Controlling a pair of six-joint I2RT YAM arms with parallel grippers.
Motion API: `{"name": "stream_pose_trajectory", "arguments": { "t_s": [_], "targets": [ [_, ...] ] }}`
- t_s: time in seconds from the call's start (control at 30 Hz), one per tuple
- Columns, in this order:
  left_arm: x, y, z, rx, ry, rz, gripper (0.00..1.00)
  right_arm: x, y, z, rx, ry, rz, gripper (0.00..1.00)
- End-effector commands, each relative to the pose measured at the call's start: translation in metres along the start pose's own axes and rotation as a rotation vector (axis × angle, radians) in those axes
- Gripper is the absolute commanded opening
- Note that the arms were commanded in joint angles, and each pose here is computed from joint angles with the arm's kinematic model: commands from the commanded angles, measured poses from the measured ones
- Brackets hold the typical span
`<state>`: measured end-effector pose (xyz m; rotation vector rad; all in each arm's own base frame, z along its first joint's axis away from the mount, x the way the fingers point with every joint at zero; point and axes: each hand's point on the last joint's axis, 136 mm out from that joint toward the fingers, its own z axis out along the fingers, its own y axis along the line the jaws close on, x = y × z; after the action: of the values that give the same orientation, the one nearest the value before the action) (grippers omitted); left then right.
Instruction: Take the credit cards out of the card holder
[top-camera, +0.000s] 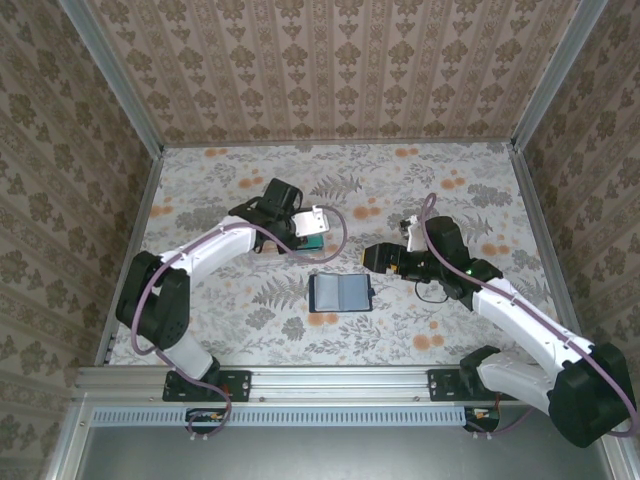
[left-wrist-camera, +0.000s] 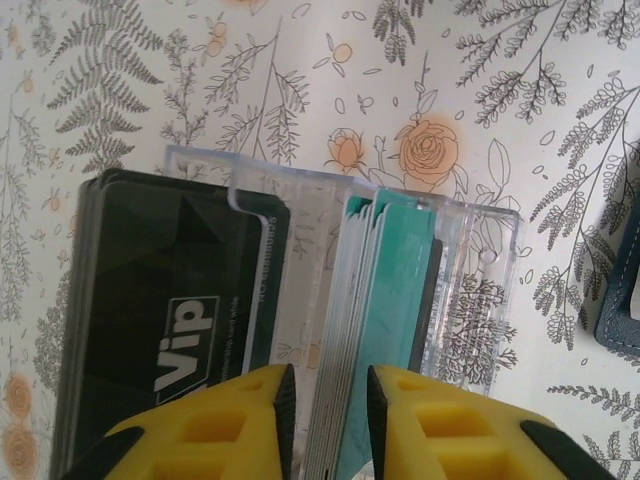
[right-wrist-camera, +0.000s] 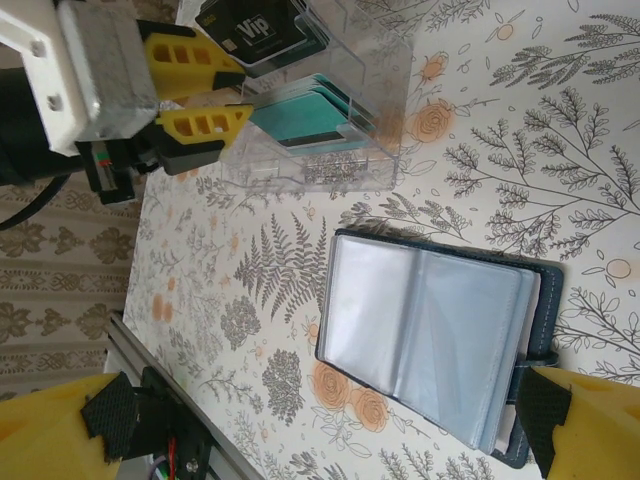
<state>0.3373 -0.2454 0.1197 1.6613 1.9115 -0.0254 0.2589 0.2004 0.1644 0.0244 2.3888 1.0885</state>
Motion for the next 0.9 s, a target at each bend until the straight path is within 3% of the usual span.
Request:
{"name": "stream_pose_trajectory", "arguments": {
  "t_s": [0.0, 0.2, 0.27, 0.6, 0.77, 0.87],
  "targets": [
    [-0.016, 0.012, -0.030, -0.041, -0.102, -0.131, 0.36, -0.013, 0.006, 0.000, 0.008, -0.032, -0.037, 1.00],
    [-0.020, 0.015, -0.061, -0.086, -0.207, -0.321, 0.70, -0.013, -0.001, 0.009, 0.053, -0.003, -0.051, 1.00],
    [-0.018, 0.015, -0.072, -0.106, -0.235, -0.382, 0.99, -0.012, -0.004, 0.013, 0.077, 0.008, -0.060, 1.00],
    [0.035, 0.015, -0.124, -0.345, -0.337, -0.855, 1.00, -0.027, -0.028, 0.020, 0.233, -0.038, -0.058, 1.00],
    [0.091, 0.001, -0.142, -0.520, -0.341, -1.081, 1.00, -0.043, -0.050, 0.010, 0.386, -0.119, -0.054, 1.00],
    [0.124, -0.015, -0.144, -0.574, -0.304, -1.144, 1.00, -0.054, -0.068, -0.002, 0.511, -0.183, -0.063, 1.00]
  ]
}}
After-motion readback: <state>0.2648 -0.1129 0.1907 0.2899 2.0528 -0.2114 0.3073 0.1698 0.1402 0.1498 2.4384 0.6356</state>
